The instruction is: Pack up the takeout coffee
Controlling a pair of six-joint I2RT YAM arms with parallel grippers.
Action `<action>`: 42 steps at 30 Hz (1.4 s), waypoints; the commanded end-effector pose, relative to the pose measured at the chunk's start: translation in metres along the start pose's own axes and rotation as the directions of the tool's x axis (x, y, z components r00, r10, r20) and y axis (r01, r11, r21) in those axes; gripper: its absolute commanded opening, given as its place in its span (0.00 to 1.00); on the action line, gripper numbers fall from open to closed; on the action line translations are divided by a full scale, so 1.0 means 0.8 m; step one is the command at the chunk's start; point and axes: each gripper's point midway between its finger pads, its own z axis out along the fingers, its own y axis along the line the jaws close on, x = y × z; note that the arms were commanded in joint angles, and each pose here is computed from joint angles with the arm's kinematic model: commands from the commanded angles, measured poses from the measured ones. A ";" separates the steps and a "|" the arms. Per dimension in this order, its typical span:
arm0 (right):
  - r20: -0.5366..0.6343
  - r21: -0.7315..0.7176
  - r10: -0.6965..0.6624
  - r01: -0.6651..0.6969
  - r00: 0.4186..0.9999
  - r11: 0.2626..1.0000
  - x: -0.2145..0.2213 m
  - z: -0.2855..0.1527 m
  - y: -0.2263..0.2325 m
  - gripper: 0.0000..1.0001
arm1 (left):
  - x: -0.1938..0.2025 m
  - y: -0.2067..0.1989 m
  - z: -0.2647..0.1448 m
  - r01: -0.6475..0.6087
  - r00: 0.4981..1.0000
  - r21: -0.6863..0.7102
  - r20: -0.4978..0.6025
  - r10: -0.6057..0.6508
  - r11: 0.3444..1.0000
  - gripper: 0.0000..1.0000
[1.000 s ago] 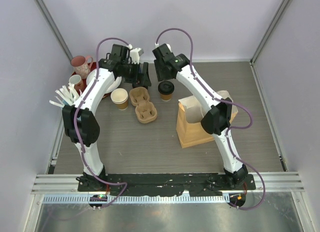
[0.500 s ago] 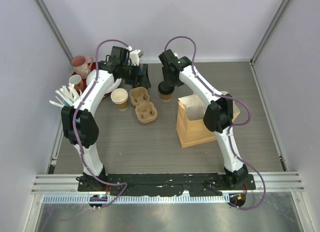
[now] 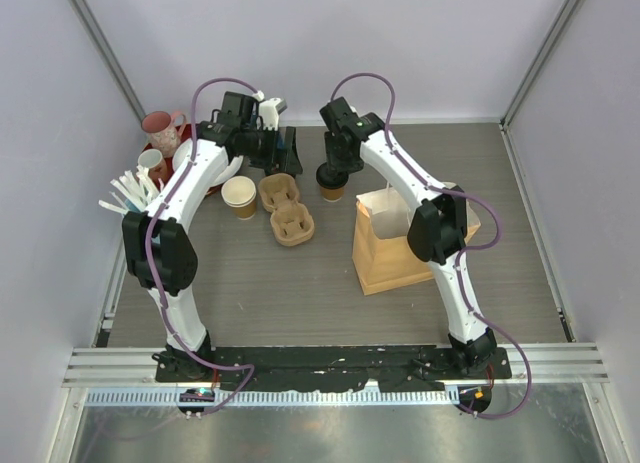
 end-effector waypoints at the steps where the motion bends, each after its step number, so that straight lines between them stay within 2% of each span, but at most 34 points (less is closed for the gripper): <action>1: -0.003 0.018 0.011 -0.011 1.000 1.000 0.002 -0.001 -0.006 0.45 | -0.023 -0.013 -0.019 -0.028 0.997 0.026 0.069 0.026 0.999 0.80; 6: -0.042 0.033 -0.011 0.013 0.999 0.999 0.016 0.006 -0.011 0.44 | -0.023 -0.017 -0.020 -0.027 0.997 0.039 0.068 0.025 0.999 0.80; 15: -0.029 -0.001 0.005 -0.005 1.000 1.000 0.008 0.016 -0.010 0.25 | -0.023 -0.019 -0.024 -0.034 0.997 0.039 0.074 0.031 0.999 0.80; 24: 0.021 0.009 -0.021 0.021 1.000 1.000 -0.009 0.019 -0.017 0.18 | -0.023 -0.019 -0.021 -0.026 0.997 0.047 0.069 0.022 0.999 0.81; 35: -0.016 -0.069 -0.041 0.040 0.999 0.997 0.001 0.038 -0.006 0.23 | -0.025 -0.019 -0.022 -0.031 0.997 0.044 0.073 0.028 0.999 0.80; 38: -0.022 -0.061 -0.046 0.044 0.999 0.997 0.004 0.040 -0.008 0.12 | -0.026 -0.020 -0.024 -0.030 0.997 0.045 0.076 0.026 0.999 0.80; 39: -0.019 -0.059 -0.050 0.049 0.999 0.997 0.003 0.038 -0.009 0.02 | -0.025 -0.020 -0.024 -0.031 0.997 0.045 0.075 0.027 0.999 0.80; 42: 0.017 -0.058 -0.058 0.058 0.998 0.997 -0.008 0.022 -0.008 0.01 | -0.026 -0.020 -0.025 -0.034 0.997 0.043 0.076 0.030 0.999 0.80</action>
